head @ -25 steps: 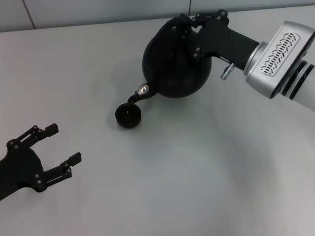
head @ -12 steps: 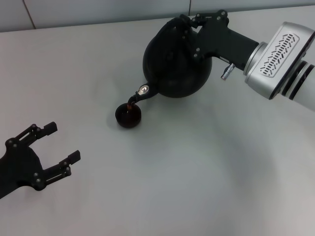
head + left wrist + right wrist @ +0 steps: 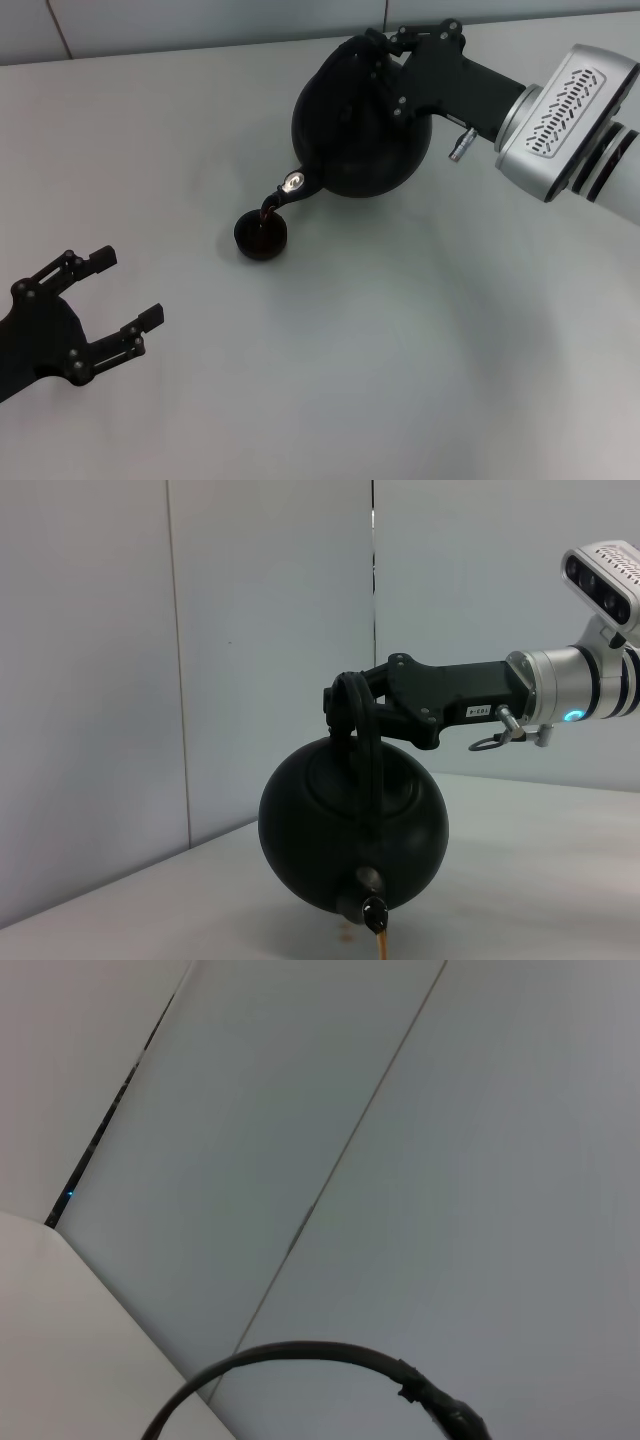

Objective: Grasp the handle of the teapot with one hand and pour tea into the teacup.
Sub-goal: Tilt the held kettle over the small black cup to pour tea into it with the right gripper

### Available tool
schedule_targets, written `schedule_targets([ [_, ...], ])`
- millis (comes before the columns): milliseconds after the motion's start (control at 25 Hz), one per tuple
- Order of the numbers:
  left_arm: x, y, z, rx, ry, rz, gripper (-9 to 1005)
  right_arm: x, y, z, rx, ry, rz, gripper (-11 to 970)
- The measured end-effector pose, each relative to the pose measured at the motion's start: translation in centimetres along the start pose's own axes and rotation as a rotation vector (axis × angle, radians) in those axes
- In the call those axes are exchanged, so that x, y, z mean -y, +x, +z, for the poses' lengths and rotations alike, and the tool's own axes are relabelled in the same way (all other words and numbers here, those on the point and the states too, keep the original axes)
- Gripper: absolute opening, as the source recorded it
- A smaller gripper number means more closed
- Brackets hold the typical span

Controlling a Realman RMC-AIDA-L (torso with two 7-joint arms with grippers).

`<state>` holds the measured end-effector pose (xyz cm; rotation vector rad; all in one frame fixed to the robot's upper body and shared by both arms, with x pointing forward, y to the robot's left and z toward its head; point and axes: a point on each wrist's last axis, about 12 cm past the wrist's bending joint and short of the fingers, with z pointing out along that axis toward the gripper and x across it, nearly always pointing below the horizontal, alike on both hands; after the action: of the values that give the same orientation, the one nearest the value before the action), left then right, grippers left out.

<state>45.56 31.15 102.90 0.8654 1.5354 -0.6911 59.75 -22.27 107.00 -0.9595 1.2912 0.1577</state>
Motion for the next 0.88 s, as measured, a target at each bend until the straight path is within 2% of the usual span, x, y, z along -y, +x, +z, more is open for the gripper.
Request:
schedule_targets([
  [160,0.0,0.0,0.0,0.000,0.000,0.000,846,0.1,-0.1,0.0,0.010,0.007,0.049,90],
  [320,-0.1,0.0,-0.1,-0.002,-0.003,0.001,846,0.1,-0.4,-0.3,0.046,0.012,0.183,91],
  [480,-0.1,0.0,-0.1,-0.001,-0.003,0.001,846,0.1,-0.3,-0.6,0.047,0.021,0.248,91],
  [720,-0.1,-0.1,0.0,0.000,-0.002,0.003,846,0.7,0.5,-1.7,0.032,0.101,0.411,91],
  [880,-0.2,-0.1,0.0,0.000,-0.001,0.005,846,0.8,0.9,-2.2,0.029,0.127,0.471,91],
])
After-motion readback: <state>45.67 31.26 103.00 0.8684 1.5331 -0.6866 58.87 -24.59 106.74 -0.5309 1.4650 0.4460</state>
